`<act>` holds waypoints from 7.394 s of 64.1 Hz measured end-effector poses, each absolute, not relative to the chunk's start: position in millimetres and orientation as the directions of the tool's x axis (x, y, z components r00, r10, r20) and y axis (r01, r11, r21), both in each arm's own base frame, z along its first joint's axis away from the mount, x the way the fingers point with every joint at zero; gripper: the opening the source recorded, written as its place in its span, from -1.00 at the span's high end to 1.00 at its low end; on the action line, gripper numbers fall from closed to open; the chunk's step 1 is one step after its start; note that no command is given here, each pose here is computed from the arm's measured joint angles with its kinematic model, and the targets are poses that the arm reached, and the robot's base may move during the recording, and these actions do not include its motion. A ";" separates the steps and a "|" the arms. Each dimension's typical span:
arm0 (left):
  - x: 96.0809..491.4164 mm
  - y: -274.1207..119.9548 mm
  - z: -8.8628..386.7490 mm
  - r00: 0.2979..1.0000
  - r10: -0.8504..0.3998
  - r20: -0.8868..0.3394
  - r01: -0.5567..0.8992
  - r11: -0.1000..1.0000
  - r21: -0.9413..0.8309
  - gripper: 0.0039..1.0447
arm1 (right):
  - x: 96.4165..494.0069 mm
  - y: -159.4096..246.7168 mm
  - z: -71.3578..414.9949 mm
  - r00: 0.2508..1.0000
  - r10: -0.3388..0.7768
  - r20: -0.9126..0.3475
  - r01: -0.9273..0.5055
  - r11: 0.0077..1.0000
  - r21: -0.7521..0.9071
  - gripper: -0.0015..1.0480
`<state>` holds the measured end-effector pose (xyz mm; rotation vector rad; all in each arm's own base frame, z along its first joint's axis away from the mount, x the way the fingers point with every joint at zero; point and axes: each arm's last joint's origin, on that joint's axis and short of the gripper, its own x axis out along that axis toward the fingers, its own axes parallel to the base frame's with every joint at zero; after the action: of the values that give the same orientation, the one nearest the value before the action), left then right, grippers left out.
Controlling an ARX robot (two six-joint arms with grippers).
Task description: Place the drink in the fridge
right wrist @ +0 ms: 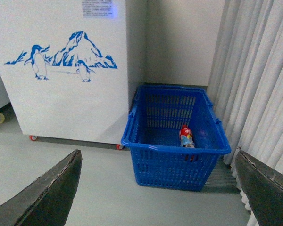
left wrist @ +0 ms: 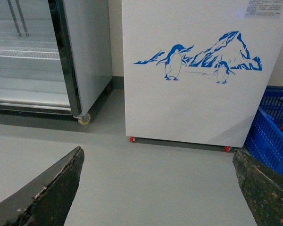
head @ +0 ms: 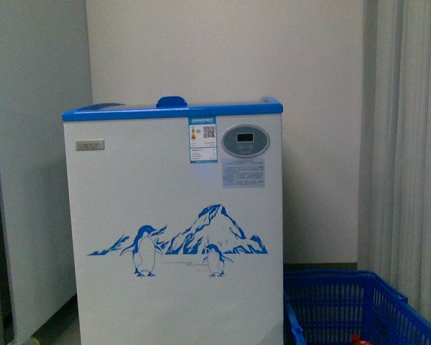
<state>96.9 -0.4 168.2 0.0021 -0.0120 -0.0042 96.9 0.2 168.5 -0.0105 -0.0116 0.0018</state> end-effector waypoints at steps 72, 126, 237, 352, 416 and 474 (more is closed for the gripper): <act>96.9 -0.4 168.2 1.000 -0.004 0.012 0.004 1.000 0.002 -0.85 | 96.9 0.2 168.5 1.000 0.002 0.012 -0.002 1.000 -0.010 -0.86; 96.9 -0.4 168.2 1.000 -0.004 0.012 0.004 1.000 0.002 -0.85 | 96.9 0.2 168.5 1.000 0.002 0.012 -0.002 1.000 -0.010 -0.86; 96.9 -0.4 168.2 1.000 -0.004 0.012 0.004 1.000 0.002 -0.85 | 310.6 -94.7 -9.8 0.472 -0.304 -0.827 0.203 0.951 -0.234 -0.86; 96.9 -0.4 168.2 1.000 -0.004 0.012 0.004 1.000 0.002 -0.85 | 405.8 -127.8 -194.2 0.334 -0.409 -0.849 0.338 0.893 -0.298 -0.28; 96.9 -0.4 168.3 1.000 -0.004 0.012 0.004 1.000 0.002 -0.85 | 342.2 -71.7 149.4 0.808 -0.160 -0.567 0.222 0.974 0.043 0.27; 96.9 -0.4 168.2 1.000 -0.004 0.012 0.004 1.000 0.002 -0.85 | 97.7 -0.5 323.2 0.945 -0.236 0.225 0.224 0.971 0.080 0.27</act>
<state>96.9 -0.4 168.2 0.0021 -0.0120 -0.0042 97.7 -0.5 323.2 0.0540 -0.2360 -0.2345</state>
